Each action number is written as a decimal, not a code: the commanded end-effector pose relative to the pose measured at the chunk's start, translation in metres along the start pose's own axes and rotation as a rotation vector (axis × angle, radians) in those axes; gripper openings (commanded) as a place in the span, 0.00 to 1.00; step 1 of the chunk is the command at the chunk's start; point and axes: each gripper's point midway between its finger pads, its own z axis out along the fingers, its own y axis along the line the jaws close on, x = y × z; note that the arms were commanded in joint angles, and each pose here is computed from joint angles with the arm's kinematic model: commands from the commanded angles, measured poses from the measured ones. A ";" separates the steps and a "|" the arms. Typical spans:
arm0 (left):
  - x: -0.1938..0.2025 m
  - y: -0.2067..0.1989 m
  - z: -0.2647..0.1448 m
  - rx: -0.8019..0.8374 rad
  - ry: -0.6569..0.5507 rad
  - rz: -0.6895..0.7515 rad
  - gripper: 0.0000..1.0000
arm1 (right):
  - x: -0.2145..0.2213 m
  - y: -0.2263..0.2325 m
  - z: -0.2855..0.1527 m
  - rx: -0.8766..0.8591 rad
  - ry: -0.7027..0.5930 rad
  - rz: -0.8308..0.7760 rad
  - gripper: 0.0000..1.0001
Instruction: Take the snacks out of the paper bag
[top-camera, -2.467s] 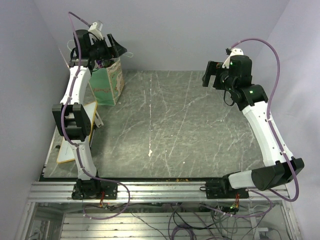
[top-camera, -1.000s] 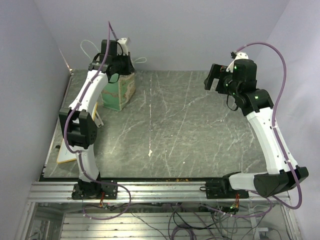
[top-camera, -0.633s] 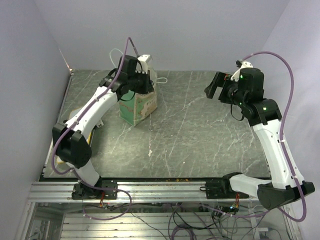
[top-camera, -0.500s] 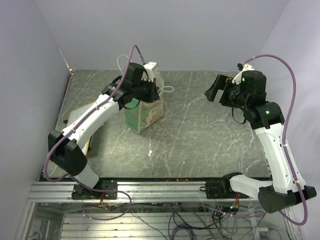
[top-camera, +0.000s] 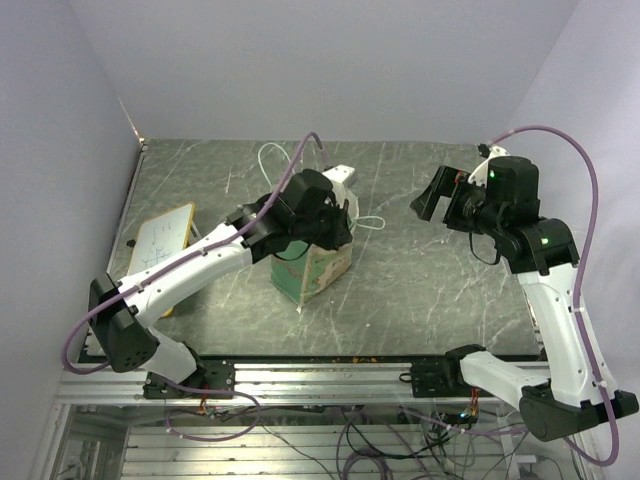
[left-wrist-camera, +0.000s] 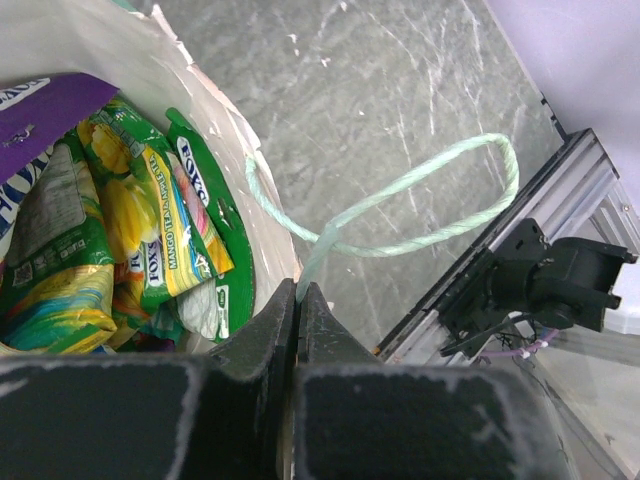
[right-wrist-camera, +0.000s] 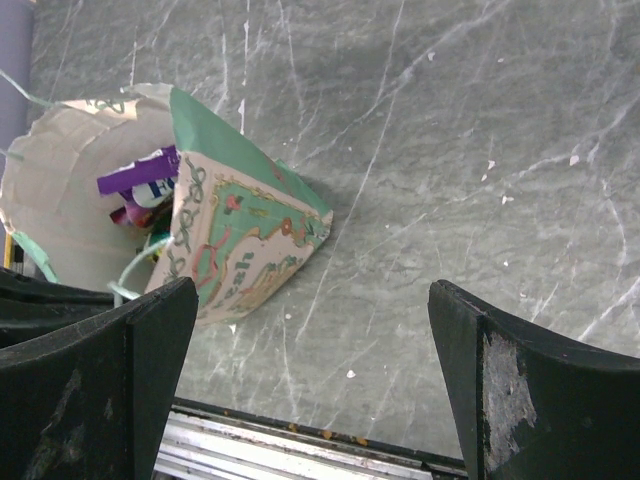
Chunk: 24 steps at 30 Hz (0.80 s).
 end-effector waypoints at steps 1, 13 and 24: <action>-0.041 -0.042 -0.012 0.075 -0.148 -0.019 0.07 | 0.007 -0.005 -0.008 0.013 0.023 0.003 1.00; -0.071 -0.037 -0.072 0.003 -0.219 0.031 0.67 | 0.012 -0.002 -0.009 -0.007 0.027 0.020 1.00; -0.106 0.061 -0.162 -0.327 -0.348 -0.116 0.92 | 0.019 0.011 0.009 -0.085 0.066 0.045 1.00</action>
